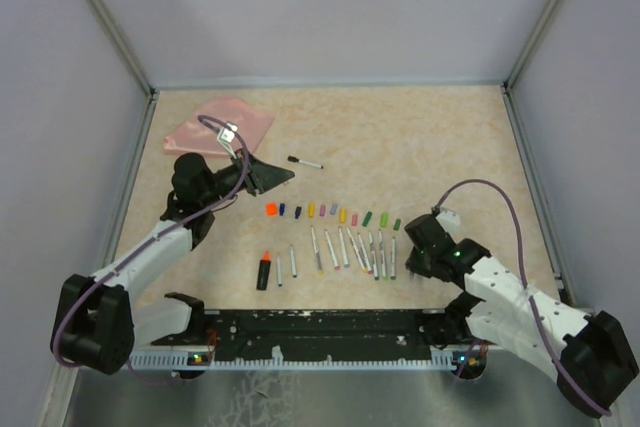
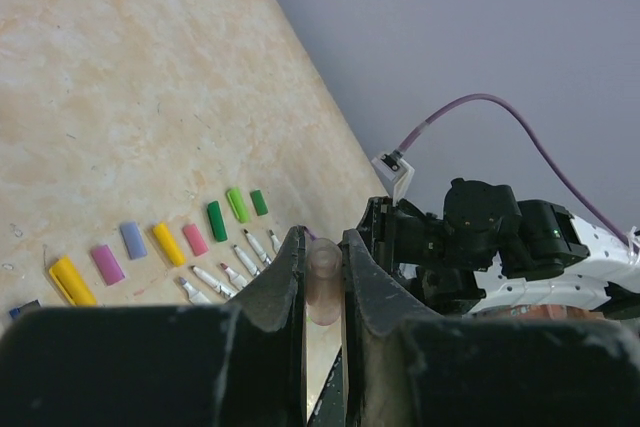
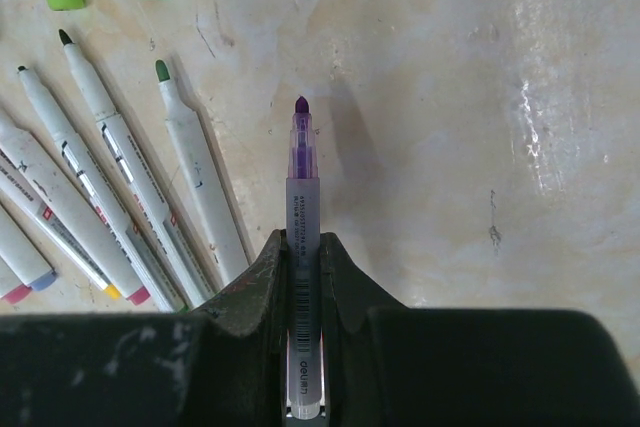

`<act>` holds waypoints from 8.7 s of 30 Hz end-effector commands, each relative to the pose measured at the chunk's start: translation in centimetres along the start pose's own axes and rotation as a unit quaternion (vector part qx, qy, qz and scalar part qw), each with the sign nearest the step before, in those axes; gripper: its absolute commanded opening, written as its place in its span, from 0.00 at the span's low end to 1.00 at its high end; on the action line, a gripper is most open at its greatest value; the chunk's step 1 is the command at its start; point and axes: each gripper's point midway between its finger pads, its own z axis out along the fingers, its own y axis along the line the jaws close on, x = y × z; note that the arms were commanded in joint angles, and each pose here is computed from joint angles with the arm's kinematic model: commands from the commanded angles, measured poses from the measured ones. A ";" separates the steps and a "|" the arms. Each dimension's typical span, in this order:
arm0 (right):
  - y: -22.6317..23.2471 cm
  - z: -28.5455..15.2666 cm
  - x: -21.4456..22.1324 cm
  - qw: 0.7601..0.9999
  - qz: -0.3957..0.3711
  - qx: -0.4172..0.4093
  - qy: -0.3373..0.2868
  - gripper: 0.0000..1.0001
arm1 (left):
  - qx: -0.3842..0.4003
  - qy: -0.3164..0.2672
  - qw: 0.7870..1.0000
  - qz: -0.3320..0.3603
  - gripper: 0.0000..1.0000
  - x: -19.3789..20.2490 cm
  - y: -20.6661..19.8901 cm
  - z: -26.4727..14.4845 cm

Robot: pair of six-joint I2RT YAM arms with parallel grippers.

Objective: Open the pen caps
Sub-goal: Place the pen at the center of the board, then place the pen cap at the center of the board, then pick up the pen from the center of the board.

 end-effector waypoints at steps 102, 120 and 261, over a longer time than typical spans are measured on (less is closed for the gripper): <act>-5.2 -5.7 -7.2 0.925 0.331 0.056 -0.180 0.54 | -0.084 0.201 0.968 0.122 0.00 20.4 -1.2 19.9; -6.2 -6.8 -7.6 0.913 0.350 0.059 -0.203 0.53 | -0.227 0.249 0.927 0.165 0.04 25.9 3.6 24.4; 16.4 -5.6 -16.7 0.935 -0.034 -0.286 -0.209 0.58 | -0.340 0.056 0.921 0.180 0.99 -0.4 7.3 -0.5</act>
